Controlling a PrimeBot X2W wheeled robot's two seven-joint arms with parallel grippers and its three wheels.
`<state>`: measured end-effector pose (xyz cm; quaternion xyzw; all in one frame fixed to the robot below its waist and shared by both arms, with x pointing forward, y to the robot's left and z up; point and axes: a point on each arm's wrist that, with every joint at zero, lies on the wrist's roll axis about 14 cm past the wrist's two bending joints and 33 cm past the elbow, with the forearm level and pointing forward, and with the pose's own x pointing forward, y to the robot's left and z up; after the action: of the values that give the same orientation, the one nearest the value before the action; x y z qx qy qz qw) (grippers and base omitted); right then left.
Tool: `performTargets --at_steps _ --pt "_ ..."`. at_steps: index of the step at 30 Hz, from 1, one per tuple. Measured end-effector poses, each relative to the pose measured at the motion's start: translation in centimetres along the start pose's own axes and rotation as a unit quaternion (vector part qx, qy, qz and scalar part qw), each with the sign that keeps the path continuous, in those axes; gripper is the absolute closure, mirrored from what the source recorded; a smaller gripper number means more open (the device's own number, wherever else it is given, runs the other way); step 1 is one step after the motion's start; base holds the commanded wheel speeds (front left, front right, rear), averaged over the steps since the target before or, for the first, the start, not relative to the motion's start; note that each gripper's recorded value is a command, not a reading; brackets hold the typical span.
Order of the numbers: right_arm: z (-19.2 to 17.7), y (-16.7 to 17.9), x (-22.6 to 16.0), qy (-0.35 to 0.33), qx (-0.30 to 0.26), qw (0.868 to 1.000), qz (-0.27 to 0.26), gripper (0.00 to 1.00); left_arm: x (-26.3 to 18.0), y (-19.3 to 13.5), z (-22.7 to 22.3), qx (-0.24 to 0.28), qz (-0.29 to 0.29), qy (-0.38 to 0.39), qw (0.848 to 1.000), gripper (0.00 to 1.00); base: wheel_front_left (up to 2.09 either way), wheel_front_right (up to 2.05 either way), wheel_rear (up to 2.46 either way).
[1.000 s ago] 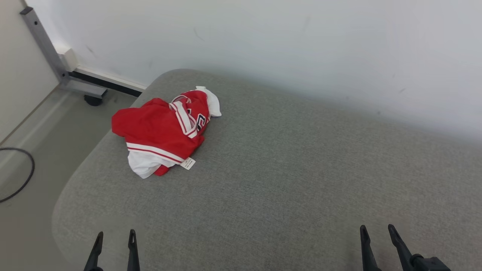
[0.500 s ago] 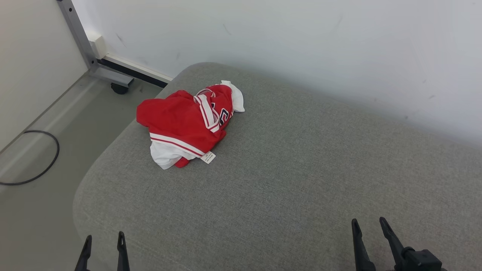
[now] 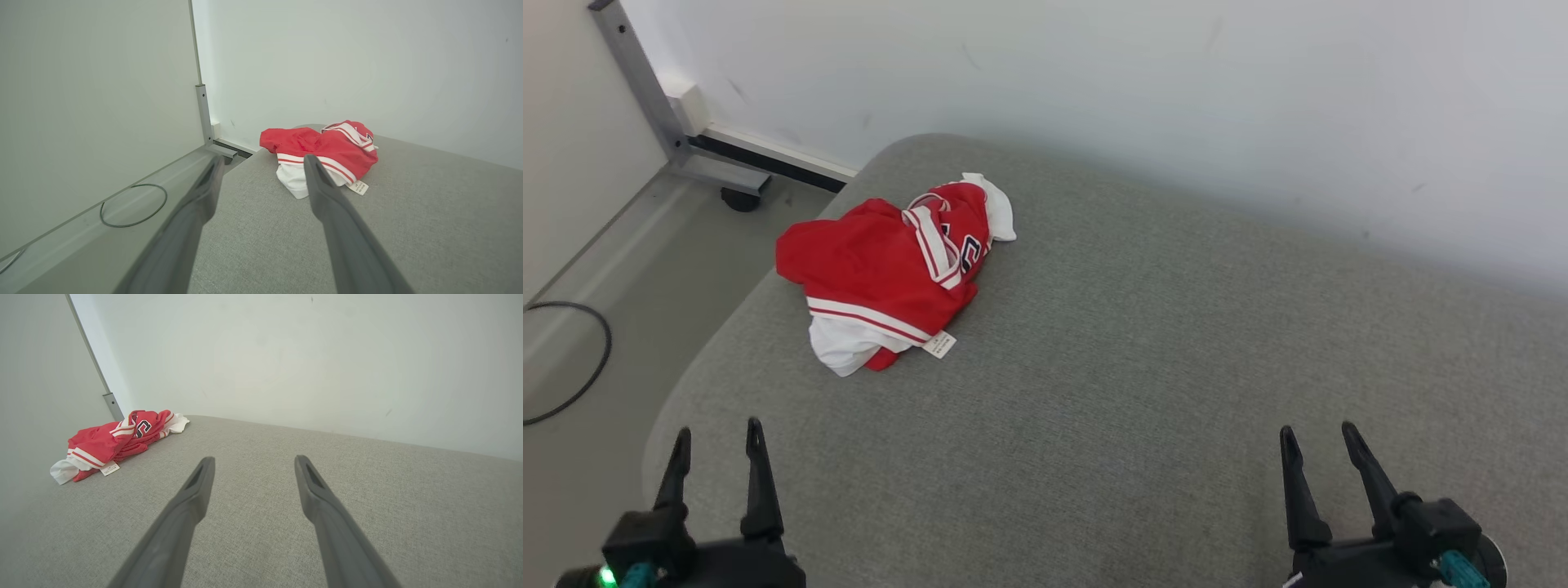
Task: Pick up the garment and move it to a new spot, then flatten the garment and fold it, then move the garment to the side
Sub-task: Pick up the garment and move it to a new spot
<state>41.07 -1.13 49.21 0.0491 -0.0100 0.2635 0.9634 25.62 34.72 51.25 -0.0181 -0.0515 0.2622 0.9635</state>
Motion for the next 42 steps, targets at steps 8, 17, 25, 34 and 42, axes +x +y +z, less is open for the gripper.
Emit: performTargets --at_steps 8,17,25,34,42 --pt "2.4 -2.4 2.1 -0.044 0.004 0.999 -0.025 0.00 8.7 -3.5 4.7 0.006 -0.049 -0.060 0.997 0.00 0.00 0.00 0.00" --pt "0.3 -7.8 0.6 -0.026 0.011 0.995 -0.096 0.00 17.7 -8.7 3.1 -0.001 -0.106 -0.012 0.994 0.00 0.00 0.00 0.00" --pt "-1.2 -11.5 -1.2 -0.009 0.010 0.989 -0.147 0.00 22.5 -12.8 -1.8 0.018 -0.149 0.094 0.984 0.00 0.00 0.00 0.00" --pt "-2.6 -14.4 -3.4 0.014 0.004 0.981 -0.192 0.00 23.6 -14.1 -9.3 0.045 -0.159 0.247 0.955 0.00 0.00 0.00 0.00" --pt "-3.0 -15.6 -4.5 0.023 -0.001 0.977 -0.212 0.00 21.4 -12.3 -15.4 0.025 -0.116 0.413 0.903 0.00 0.00 0.00 0.00"
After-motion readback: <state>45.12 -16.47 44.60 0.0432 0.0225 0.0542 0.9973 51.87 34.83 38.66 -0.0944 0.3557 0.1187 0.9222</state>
